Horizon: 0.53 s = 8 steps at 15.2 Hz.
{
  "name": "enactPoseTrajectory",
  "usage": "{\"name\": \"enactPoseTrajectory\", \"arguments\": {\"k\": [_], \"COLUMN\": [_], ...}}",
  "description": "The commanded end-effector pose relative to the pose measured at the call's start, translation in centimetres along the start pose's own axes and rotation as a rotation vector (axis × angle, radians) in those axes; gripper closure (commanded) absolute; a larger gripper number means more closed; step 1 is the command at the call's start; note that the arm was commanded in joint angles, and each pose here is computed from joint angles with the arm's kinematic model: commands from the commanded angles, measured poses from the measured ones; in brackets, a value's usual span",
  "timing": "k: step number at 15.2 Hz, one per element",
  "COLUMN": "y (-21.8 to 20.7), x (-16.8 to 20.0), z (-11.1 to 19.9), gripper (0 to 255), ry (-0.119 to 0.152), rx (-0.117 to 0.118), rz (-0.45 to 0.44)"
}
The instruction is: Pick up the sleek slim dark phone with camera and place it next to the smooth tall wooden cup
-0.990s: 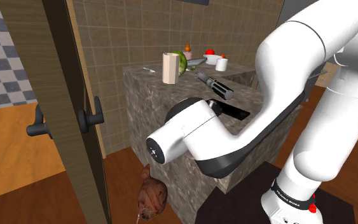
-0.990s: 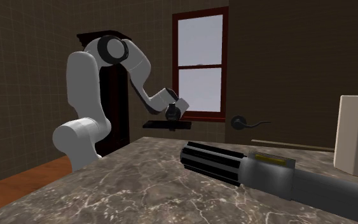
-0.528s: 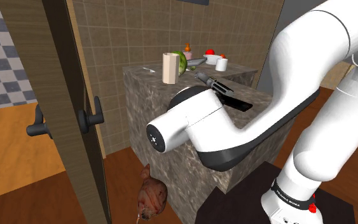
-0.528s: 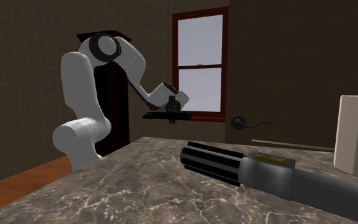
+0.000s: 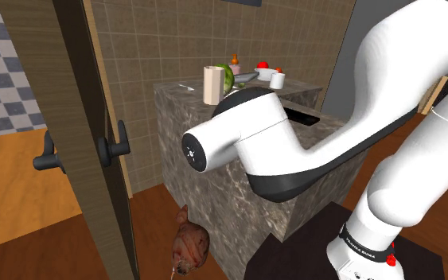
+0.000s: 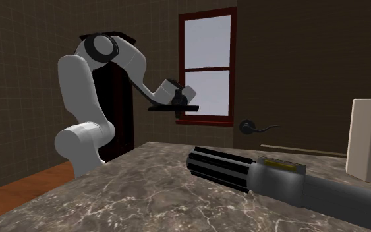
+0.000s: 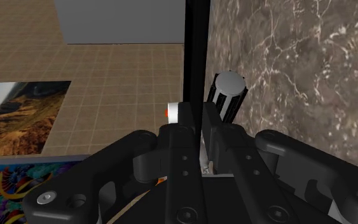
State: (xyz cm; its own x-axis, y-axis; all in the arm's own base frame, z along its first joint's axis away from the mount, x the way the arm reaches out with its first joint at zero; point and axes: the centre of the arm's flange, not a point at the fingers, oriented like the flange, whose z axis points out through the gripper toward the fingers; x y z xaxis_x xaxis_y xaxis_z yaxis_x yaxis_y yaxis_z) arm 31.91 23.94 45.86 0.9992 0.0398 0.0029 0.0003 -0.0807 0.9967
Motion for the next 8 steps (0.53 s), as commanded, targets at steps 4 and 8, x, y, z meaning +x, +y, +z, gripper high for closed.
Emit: {"name": "enactPoseTrajectory", "arguments": {"k": [4, 8], "y": [2.7, 4.8], "x": [-0.1, -0.1], "z": [-0.2, -0.4], "gripper": [255, 255], "ry": [0.000, 0.000], "rx": [0.000, 0.000], "rz": [0.000, 0.000]}}
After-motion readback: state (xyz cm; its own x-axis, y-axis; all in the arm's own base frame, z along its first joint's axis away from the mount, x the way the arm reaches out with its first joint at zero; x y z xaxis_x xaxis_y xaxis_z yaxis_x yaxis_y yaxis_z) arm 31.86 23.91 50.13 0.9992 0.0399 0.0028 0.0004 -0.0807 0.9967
